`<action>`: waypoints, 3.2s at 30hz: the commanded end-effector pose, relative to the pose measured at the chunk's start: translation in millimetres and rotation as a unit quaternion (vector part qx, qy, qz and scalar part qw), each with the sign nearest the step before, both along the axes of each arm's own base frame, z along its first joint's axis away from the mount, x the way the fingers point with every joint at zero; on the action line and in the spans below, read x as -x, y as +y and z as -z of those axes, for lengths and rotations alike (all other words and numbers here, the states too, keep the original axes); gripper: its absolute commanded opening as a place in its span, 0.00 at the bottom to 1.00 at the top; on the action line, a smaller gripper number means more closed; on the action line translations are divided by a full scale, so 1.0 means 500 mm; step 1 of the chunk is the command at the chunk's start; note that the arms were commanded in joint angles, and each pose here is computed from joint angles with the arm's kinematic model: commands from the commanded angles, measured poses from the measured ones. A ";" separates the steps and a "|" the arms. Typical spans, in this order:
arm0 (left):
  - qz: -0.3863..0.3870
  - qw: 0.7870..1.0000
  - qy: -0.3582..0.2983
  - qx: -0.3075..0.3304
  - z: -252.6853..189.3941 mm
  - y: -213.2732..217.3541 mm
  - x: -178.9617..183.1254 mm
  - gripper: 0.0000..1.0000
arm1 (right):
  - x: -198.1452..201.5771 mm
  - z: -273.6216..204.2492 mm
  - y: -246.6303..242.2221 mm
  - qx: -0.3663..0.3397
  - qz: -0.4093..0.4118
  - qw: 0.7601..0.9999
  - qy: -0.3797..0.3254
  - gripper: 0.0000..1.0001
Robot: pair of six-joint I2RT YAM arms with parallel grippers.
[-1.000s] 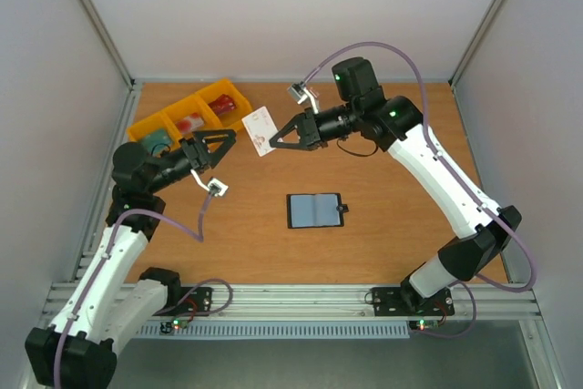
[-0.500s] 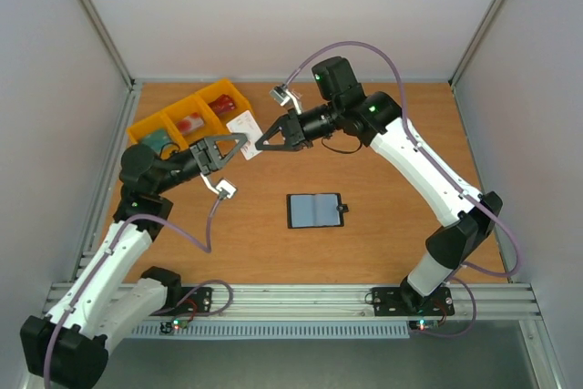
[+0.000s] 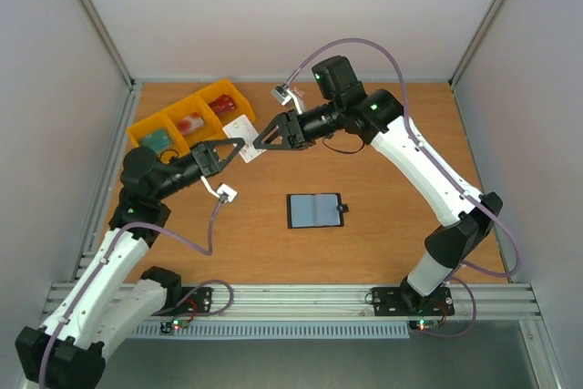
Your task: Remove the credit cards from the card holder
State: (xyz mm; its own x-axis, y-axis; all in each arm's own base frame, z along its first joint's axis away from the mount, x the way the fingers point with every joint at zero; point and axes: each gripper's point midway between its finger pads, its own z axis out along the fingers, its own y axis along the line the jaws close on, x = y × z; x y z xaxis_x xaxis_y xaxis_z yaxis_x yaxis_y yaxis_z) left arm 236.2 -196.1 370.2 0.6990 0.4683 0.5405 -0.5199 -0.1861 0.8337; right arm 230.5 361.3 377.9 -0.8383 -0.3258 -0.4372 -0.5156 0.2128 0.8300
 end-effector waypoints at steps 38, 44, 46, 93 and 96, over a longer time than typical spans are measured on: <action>-0.688 0.439 0.514 0.264 0.437 0.417 -0.615 0.00 | -0.108 0.074 -0.216 0.220 0.222 0.935 -0.165 0.98; -0.682 0.435 0.517 0.279 0.483 0.424 -0.636 0.00 | -0.109 0.077 -0.216 0.223 0.221 0.935 -0.165 0.98; -0.681 0.441 0.515 0.278 0.497 0.424 -0.640 0.00 | -0.109 0.080 -0.217 0.225 0.220 0.935 -0.165 0.98; -0.628 0.445 0.585 0.257 0.510 0.417 -0.627 0.74 | -0.093 0.074 -0.219 0.217 0.209 0.939 -0.168 0.99; -0.616 0.440 0.598 0.264 0.486 0.407 -0.620 0.74 | -0.093 0.075 -0.224 0.221 0.213 0.937 -0.170 0.98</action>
